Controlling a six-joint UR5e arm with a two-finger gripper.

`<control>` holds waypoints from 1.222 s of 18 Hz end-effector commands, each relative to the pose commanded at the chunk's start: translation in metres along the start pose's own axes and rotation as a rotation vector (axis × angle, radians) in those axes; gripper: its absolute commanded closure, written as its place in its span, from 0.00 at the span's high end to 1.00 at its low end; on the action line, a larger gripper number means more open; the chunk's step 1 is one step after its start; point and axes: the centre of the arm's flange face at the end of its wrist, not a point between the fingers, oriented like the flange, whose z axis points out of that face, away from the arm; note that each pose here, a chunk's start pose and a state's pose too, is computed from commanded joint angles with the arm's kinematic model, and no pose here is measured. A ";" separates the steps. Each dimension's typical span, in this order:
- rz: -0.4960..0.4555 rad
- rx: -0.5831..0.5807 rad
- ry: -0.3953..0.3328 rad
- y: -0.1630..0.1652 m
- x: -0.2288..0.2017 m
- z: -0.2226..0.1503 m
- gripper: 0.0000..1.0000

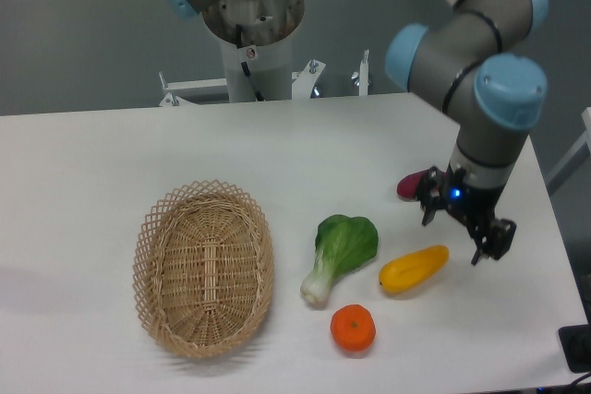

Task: Pick up the mango from the table
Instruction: 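Lower the open gripper down over the yellow mango, then close the gripper fingers around the yellow mango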

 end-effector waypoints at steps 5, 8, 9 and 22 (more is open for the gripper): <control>0.011 -0.007 0.018 0.003 0.009 0.018 1.00; 0.032 -0.034 0.027 0.007 0.012 0.021 1.00; 0.041 -0.042 0.033 0.007 0.014 0.024 1.00; 0.120 -0.101 -0.008 -0.003 0.040 0.060 1.00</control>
